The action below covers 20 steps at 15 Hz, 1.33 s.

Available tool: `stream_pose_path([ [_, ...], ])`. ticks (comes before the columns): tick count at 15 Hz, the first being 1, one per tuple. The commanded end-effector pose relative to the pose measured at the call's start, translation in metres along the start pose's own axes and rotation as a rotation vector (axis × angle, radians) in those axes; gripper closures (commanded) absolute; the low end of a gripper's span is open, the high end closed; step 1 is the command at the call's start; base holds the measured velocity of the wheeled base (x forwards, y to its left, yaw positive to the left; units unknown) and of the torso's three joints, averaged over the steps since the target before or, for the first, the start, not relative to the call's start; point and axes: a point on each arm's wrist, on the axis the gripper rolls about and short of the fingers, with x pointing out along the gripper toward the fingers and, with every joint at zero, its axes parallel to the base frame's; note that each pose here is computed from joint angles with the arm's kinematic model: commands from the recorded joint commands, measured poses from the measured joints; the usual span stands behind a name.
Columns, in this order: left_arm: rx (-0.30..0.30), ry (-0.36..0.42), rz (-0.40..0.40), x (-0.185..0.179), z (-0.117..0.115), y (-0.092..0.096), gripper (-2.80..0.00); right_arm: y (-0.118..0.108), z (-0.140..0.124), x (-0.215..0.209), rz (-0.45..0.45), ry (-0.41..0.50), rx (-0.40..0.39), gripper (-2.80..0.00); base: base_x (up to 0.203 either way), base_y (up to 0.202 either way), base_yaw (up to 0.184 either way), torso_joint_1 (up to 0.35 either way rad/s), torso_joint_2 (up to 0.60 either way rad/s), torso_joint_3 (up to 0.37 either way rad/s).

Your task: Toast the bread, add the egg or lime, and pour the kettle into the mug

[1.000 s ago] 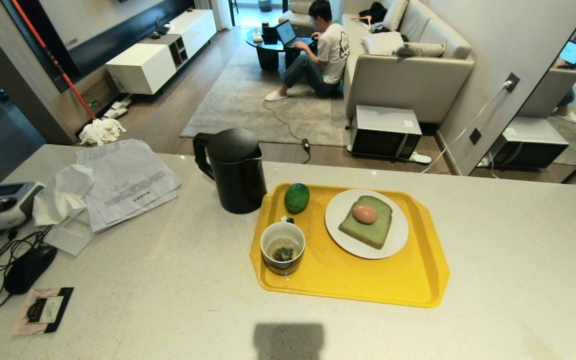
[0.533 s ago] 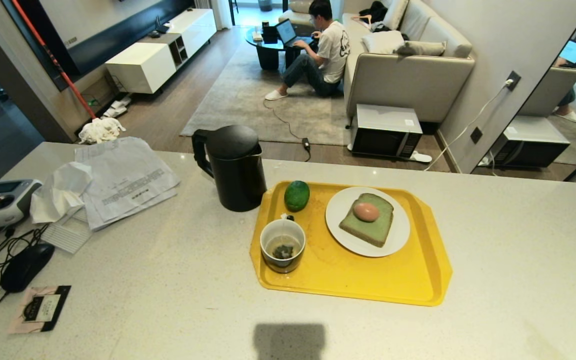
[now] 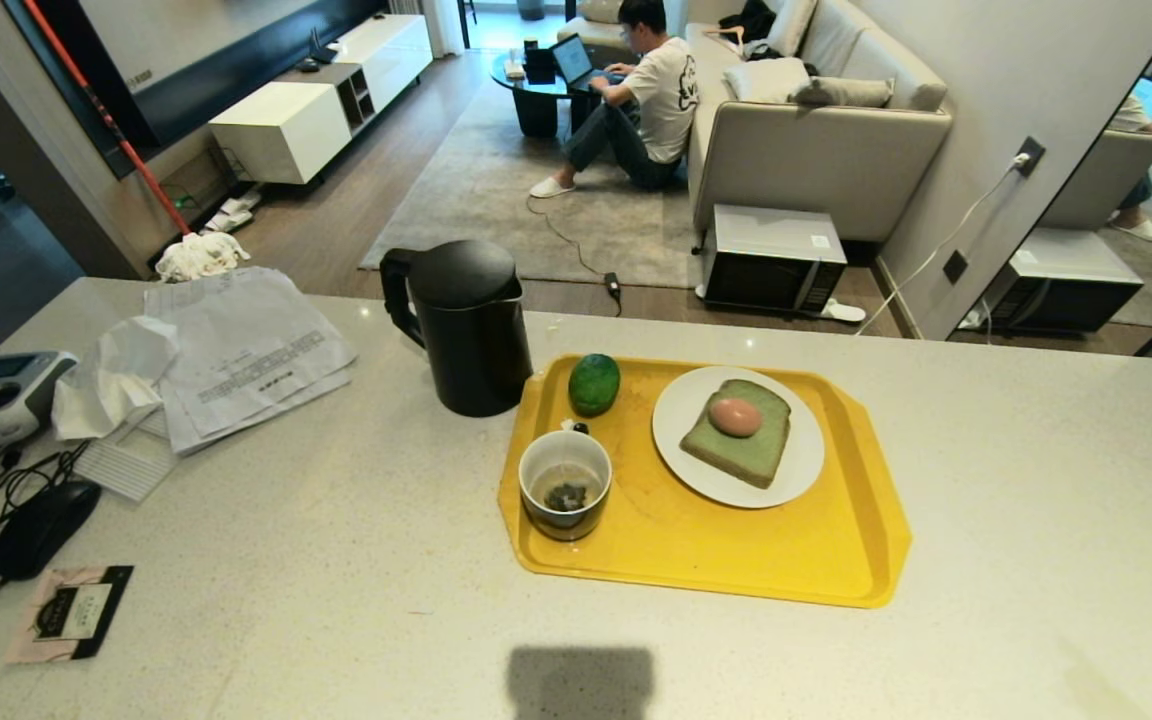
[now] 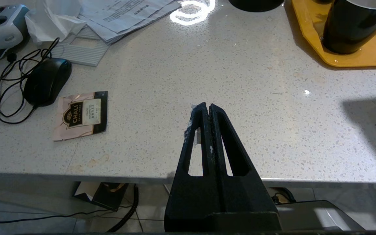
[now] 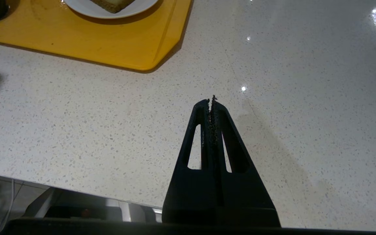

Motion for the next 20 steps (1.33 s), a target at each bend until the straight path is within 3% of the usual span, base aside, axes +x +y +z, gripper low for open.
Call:
stream_pose_path([
  [1,0.001,0.001,0.000,0.0001,0.0001,0.0000,0.00,0.0000,-0.0001,0.0000,0.000,0.002,-0.001,0.00,0.000,0.000,0.000,-0.107,0.21,0.092],
  [20,0.000,-0.001,0.000,0.0000,0.0000,0.0000,0.00,0.0000,-0.0001,0.0000,0.000,0.002,-0.004,0.00,0.000,0.000,0.000,-0.132,0.25,0.118],
])
